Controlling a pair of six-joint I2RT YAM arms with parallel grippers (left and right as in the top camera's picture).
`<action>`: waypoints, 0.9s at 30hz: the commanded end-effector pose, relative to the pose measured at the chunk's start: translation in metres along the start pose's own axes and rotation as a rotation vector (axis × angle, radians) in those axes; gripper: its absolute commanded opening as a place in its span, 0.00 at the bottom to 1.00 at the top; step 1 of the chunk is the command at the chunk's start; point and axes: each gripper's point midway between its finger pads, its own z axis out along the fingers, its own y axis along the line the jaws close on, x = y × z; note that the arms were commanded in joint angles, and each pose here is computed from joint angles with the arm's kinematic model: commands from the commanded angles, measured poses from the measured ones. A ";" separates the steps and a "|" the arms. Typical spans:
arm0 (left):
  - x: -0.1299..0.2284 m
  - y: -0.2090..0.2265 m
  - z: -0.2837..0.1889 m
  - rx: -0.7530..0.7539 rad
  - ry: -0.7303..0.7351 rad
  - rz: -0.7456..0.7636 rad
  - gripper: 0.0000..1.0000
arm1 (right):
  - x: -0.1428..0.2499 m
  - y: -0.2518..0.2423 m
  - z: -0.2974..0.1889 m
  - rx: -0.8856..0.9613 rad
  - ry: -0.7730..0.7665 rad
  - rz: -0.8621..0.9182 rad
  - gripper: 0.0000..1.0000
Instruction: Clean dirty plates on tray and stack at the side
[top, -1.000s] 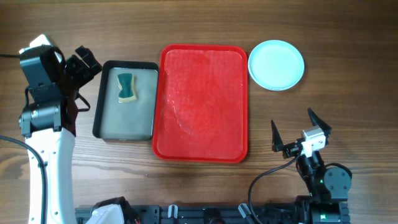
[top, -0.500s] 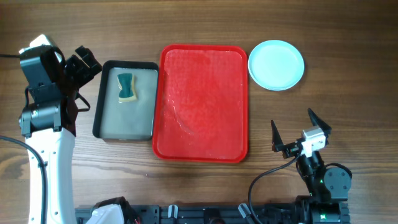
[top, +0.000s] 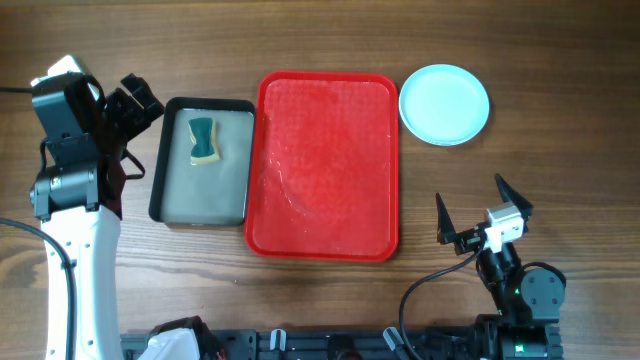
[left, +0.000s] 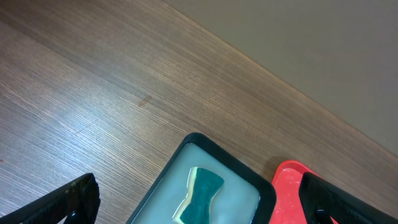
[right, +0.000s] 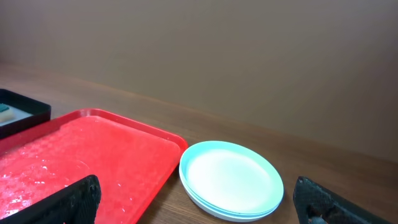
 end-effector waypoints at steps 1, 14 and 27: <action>-0.008 -0.003 -0.012 0.016 -0.036 -0.011 1.00 | -0.003 0.002 -0.001 -0.012 -0.015 -0.022 0.99; -0.043 -0.042 -0.157 0.251 -0.359 0.015 1.00 | -0.003 0.002 -0.001 -0.012 -0.015 -0.022 1.00; -0.029 -0.021 -0.288 0.388 -0.628 -0.009 1.00 | -0.003 0.002 -0.001 -0.012 -0.015 -0.022 1.00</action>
